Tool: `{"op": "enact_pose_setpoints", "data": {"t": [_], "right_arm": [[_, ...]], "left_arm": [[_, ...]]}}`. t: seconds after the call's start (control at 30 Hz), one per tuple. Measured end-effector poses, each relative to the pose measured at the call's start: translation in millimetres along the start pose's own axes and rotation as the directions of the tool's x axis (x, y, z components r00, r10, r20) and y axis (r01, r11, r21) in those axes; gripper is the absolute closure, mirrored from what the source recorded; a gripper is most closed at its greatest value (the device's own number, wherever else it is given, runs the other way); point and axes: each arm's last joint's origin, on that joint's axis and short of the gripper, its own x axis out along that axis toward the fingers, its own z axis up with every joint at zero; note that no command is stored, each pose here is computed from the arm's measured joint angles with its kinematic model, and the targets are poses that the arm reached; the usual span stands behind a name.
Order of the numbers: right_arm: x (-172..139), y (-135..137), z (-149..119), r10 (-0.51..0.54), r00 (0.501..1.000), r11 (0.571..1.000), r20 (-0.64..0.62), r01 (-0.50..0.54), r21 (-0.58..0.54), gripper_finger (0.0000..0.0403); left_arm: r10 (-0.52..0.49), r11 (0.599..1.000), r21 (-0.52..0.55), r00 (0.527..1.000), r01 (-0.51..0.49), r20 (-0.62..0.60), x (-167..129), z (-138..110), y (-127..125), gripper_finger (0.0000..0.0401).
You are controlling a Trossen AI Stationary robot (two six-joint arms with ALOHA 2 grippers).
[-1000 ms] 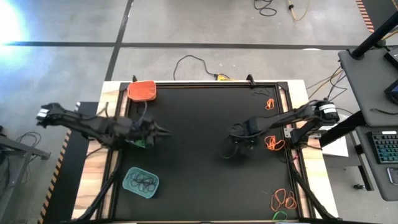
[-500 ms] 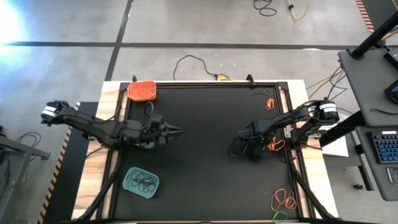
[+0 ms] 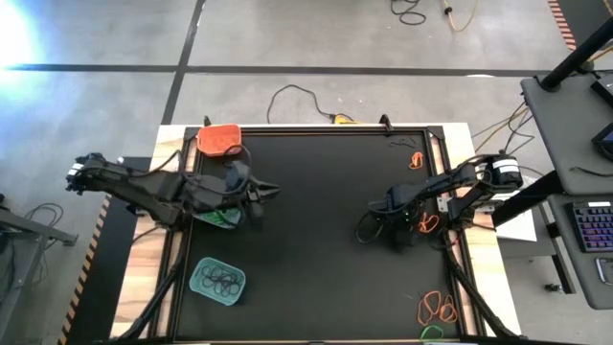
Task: Sort rubber bands into baskets
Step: Put the orange rubber band into the orange bin
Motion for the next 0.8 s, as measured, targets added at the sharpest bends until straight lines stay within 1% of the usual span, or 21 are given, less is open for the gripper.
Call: {"op": "enact_pose_setpoints", "data": {"t": [0.17, 0.2, 0.27, 0.37, 0.47, 0.53, 0.6, 0.67, 0.73, 0.8], "right_arm": [[-2, 0, -1, -0.013, 1.000, 1.000, -0.011, 0.014, 0.017, 0.0378], [-4, 0, 0, -0.011, 1.000, 1.000, -0.005, 0.011, 0.027, 0.0386], [-11, 2, 4, 0.001, 1.000, 0.999, 0.028, -0.002, 0.042, 0.0389], [-25, 6, 11, 0.016, 0.996, 0.999, 0.085, -0.020, 0.042, 0.0390], [-45, 10, 21, 0.034, 0.983, 0.998, 0.182, -0.043, 0.045, 0.0390], [-59, 14, 29, 0.054, 0.963, 0.997, 0.264, -0.067, 0.039, 0.0390], [-73, 18, 37, 0.089, 0.931, 0.994, 0.354, -0.105, 0.027, 0.0390], [-88, 22, 46, 0.130, 0.880, 0.988, 0.457, -0.152, 0.012, 0.0390], [-102, 27, 56, 0.169, 0.803, 0.979, 0.572, -0.203, -0.005, 0.0390], [-115, 31, 67, 0.190, 0.709, 0.970, 0.679, -0.241, -0.020, 0.0390]], "left_arm": [[-0.001, 0.997, 0.075, 1.000, 0.001, 0.000, -13, 16, -1, 0.0354], [0.001, 0.996, 0.085, 1.000, -0.001, -0.001, -16, 19, 0, 0.0354], [0.007, 0.994, 0.105, 1.000, -0.007, -0.006, -22, 24, 1, 0.0354], [0.054, 0.988, 0.145, 0.998, -0.052, -0.013, -27, 27, 4, 0.0354], [0.076, 0.984, 0.163, 0.997, -0.071, -0.022, -33, 29, 8, 0.0354], [0.079, 0.983, 0.166, 0.997, -0.074, -0.025, -36, 31, 9, 0.0354], [0.077, 0.984, 0.164, 0.997, -0.073, -0.023, -40, 31, 11, 0.0354], [0.074, 0.984, 0.162, 0.997, -0.069, -0.020, -45, 32, 14, 0.0354], [0.070, 0.985, 0.162, 0.997, -0.067, -0.016, -51, 34, 18, 0.0354], [0.071, 0.984, 0.164, 0.997, -0.067, -0.019, -56, 34, 21, 0.0354]]}}
